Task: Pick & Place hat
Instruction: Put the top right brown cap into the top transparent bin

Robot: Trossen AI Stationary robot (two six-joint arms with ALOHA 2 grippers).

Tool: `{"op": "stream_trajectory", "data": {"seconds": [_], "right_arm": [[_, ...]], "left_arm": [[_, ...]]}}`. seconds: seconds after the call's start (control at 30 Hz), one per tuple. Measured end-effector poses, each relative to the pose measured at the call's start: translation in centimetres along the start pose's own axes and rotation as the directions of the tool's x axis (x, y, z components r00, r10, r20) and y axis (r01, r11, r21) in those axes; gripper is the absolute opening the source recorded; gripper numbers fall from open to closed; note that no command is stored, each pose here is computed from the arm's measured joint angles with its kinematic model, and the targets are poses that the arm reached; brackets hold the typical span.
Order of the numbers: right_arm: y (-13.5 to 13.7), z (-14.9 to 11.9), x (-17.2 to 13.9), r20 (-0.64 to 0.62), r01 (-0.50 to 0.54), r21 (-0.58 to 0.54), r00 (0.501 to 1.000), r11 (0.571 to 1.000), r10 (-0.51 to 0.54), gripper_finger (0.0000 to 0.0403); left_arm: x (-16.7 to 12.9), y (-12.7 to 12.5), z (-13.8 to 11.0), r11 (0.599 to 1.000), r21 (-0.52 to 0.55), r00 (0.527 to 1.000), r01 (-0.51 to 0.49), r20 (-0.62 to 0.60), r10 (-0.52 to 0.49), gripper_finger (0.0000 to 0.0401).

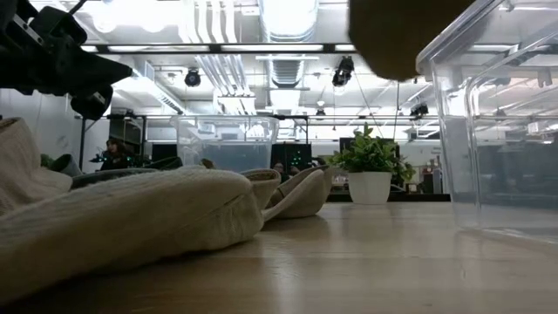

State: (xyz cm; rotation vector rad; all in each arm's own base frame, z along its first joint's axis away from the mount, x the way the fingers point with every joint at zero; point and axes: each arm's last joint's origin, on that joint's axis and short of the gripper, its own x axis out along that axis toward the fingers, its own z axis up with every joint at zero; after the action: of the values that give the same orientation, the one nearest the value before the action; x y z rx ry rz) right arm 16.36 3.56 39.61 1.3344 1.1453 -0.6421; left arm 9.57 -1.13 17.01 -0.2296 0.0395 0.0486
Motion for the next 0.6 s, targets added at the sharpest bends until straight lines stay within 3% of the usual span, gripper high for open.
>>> {"op": "stream_trajectory", "data": {"seconds": [0.33, 0.6], "right_arm": [[0.3, -4.8, 0.6, -0.193, 0.064, 0.164, 0.981, 0.984, -0.032, 0.0012], [1.1, -7.1, 2.8, -0.174, 0.158, 0.201, 0.977, 0.967, -0.123, 0.0013]], "left_arm": [[0.0, 0.0, 0.0, 1.000, 0.000, 1.000, 0.000, 0.000, 0.000, 0.0000], [0.0, 0.0, 0.0, 1.000, 0.000, 1.000, 0.000, 0.001, 0.000, 0.0000]]}}
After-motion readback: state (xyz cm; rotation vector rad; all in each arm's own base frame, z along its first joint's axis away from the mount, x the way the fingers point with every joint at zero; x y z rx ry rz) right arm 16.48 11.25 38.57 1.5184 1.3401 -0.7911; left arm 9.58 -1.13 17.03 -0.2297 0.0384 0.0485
